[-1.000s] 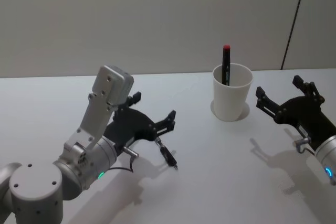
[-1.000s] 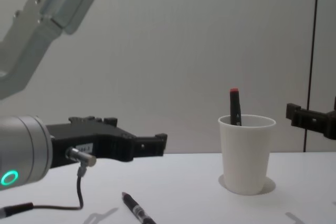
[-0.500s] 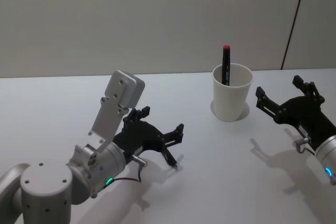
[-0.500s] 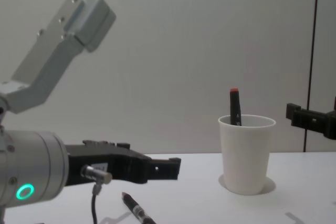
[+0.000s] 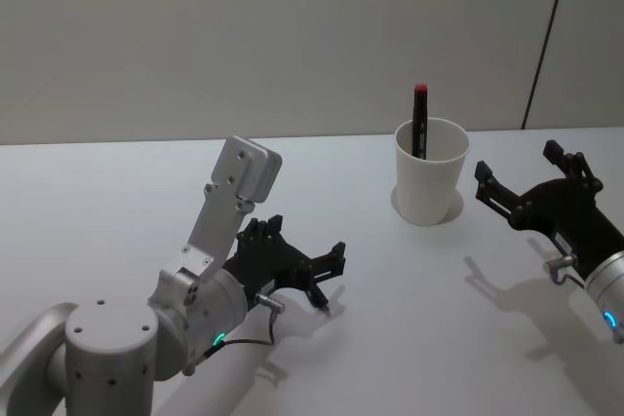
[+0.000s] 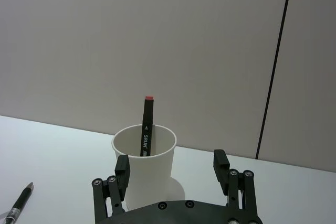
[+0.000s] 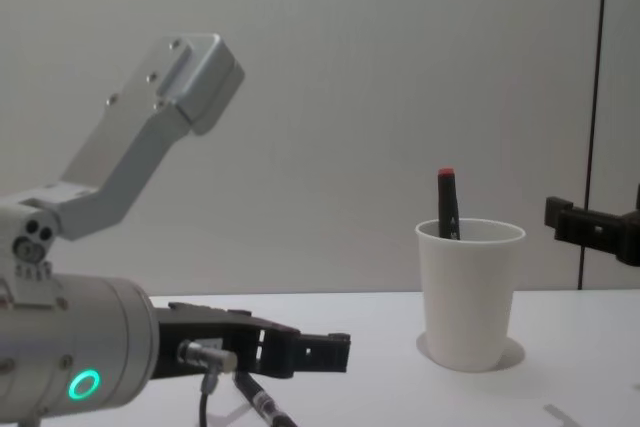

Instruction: Place the pen into the pen holder.

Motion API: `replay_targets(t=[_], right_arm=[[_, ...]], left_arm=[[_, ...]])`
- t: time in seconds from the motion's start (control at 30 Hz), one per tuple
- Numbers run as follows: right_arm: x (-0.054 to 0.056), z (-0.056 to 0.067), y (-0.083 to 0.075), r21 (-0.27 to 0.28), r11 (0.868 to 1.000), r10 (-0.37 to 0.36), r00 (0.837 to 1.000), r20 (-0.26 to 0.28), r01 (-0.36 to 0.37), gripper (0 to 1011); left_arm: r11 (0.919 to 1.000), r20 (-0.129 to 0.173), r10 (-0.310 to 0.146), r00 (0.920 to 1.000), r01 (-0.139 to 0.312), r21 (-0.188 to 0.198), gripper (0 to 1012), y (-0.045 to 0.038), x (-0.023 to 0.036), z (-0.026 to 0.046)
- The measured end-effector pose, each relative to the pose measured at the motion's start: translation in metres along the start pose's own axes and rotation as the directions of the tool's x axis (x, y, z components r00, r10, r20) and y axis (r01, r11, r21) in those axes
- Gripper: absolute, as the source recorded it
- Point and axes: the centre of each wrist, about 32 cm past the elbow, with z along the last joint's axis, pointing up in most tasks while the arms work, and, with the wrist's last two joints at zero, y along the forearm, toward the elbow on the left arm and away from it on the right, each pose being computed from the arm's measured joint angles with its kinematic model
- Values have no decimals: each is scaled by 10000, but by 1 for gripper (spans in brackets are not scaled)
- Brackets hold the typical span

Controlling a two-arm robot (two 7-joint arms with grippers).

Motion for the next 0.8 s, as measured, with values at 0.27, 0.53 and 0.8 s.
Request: replay_targets(t=[0.27, 0.53, 0.8], right_arm=[[0, 0, 0, -1, 10000, 0, 10000, 0, 0, 1002], [0, 0, 0, -1, 10000, 0, 10000, 0, 0, 1002], [0, 0, 0, 0, 10000, 0, 10000, 0, 0, 1002]], left_arm=[[9986, -248, 414, 9988, -405, 337, 1001, -69, -41, 7], [9935, -421, 937, 9947, -907, 691, 1001, -146, -88, 12], [9850, -542, 1428, 9883, -1365, 1053, 1001, -230, -146, 9]])
